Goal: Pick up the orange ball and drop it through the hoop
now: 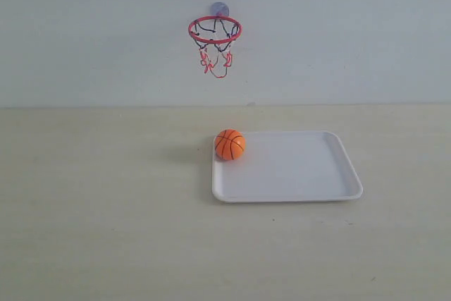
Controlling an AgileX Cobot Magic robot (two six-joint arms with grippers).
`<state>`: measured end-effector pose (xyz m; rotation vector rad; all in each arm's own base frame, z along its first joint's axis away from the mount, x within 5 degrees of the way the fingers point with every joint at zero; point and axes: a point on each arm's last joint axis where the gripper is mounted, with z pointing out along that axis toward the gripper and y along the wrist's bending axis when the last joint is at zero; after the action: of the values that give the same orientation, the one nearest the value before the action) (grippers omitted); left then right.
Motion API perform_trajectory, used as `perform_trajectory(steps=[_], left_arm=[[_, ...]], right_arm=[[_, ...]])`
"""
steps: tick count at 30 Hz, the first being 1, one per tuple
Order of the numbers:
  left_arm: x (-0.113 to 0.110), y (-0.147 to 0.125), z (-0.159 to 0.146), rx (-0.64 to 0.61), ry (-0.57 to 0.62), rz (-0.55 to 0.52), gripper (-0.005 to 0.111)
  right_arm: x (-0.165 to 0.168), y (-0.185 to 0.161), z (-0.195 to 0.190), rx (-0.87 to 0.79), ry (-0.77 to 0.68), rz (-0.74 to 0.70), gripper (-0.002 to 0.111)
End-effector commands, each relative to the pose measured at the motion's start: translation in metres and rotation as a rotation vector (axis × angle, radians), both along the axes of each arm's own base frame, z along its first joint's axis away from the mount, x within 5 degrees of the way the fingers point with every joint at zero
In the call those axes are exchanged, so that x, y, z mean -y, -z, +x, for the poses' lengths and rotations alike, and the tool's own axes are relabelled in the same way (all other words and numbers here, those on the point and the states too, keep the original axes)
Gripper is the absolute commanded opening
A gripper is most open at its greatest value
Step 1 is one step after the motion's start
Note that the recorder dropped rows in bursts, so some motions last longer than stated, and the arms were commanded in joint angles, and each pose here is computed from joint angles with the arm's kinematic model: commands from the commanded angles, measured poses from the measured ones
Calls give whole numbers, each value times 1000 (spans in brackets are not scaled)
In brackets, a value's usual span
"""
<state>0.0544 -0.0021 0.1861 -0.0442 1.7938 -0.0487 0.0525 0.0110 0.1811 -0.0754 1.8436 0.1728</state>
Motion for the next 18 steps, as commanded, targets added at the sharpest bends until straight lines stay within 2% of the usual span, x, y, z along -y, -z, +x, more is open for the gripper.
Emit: perform_trajectory(steps=[1,11,18], left_arm=[[0,0,0,7,-3,-13,4],[0,0,0,7,-3,-13,4],[0,0,0,7,-3,-13,4]], right_arm=[[0,0,0,9,-1,-9,2],[0,-1,0,19,1,-8,2],[3,-20,3,223,38,16,2]])
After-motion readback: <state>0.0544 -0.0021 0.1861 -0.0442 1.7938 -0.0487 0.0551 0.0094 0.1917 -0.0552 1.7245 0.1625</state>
